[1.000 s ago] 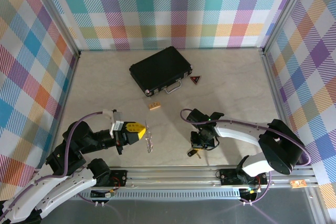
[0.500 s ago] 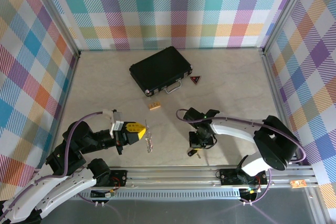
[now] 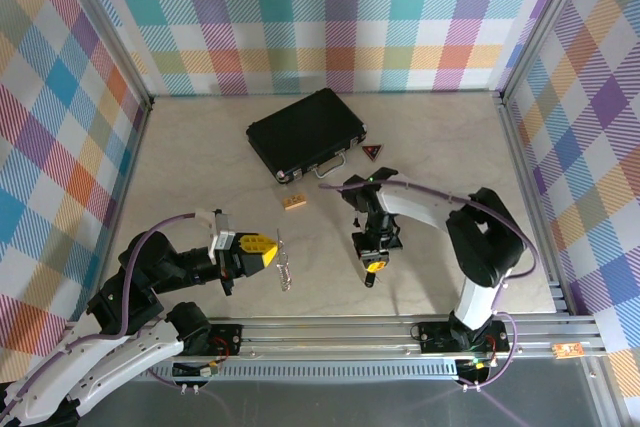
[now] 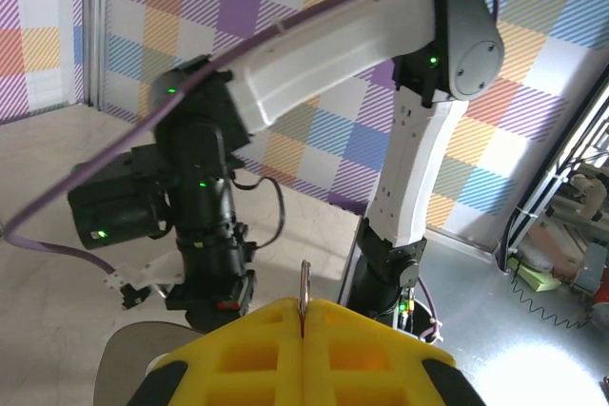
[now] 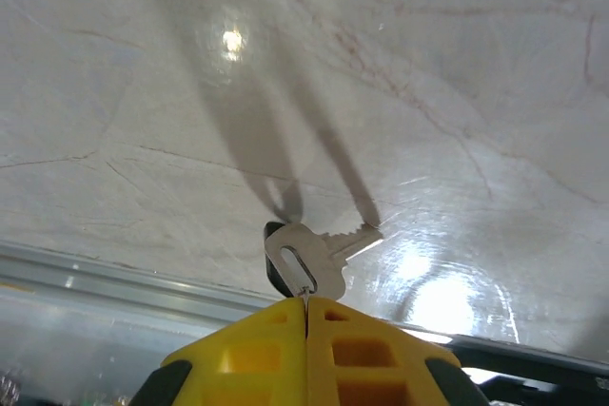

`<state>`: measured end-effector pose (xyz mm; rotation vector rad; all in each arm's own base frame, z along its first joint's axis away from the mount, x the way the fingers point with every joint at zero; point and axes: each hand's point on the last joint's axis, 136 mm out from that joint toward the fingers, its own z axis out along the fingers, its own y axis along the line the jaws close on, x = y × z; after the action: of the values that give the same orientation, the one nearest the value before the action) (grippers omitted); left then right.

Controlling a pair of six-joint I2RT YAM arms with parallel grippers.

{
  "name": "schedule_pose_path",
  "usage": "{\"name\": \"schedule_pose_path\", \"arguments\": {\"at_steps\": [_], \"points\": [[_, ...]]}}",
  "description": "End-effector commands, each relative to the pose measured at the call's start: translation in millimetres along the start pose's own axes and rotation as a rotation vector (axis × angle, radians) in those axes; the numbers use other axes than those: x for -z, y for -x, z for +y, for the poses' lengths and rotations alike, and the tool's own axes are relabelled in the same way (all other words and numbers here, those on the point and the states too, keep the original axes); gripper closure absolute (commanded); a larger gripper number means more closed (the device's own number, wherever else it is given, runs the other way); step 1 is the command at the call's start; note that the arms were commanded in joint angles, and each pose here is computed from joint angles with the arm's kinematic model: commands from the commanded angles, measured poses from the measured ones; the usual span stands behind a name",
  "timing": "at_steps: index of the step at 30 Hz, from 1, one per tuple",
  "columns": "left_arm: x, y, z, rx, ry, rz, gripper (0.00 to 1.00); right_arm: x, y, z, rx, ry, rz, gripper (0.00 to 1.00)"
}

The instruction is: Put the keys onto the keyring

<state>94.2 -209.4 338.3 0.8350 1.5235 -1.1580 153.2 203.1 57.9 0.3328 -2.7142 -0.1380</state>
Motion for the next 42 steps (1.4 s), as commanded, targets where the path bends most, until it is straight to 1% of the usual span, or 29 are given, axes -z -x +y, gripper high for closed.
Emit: {"name": "schedule_pose_path", "arguments": {"at_steps": [1,4,8,10,18,22,25,26,31,36,42], "points": [[-0.6,10.5,-4.8,-0.004,-0.028,-0.039,1.0,2.4,-20.9,-7.9,0.054,0.002,0.193,1.0],[-3.3,13.9,-7.6,0.018,-0.056,-0.067,1.0,-6.7,-15.4,-16.0,0.045,0.001,0.27,1.0],[-12.1,8.2,-7.8,0.072,-0.098,-0.078,1.0,-8.4,-5.3,-20.9,0.067,-0.027,0.314,1.0],[-11.7,9.5,-10.0,0.071,-0.108,-0.076,1.0,-9.9,-1.5,-24.3,0.076,-0.048,0.327,1.0],[-5.6,11.8,-8.2,0.057,-0.079,-0.089,1.0,-21.1,13.0,-30.6,0.087,-0.067,0.337,1.0],[-5.5,12.3,-7.9,0.051,-0.076,-0.09,1.0,-22.1,18.7,-31.0,0.087,-0.069,0.305,1.0],[-7.2,11.7,-7.7,0.048,-0.077,-0.083,1.0,-19.3,21.9,-28.4,0.082,-0.058,0.266,0.97],[-7.6,11.7,-7.2,0.048,-0.075,-0.081,1.0,-18.9,22.1,-27.5,0.079,-0.053,0.258,0.95],[-6.1,11.9,-7.7,0.046,-0.073,-0.079,1.0,-11.4,26.2,-22.5,0.076,-0.035,0.2,0.8],[-4.8,12.9,-7.5,0.033,-0.063,-0.071,1.0,2.3,32.3,-18.4,0.08,-0.033,0.142,0.75],[-5.1,13.3,-6.8,0.021,-0.055,-0.06,1.0,26.3,25.0,-13.8,0.058,-0.059,0.012,0.67]]}}
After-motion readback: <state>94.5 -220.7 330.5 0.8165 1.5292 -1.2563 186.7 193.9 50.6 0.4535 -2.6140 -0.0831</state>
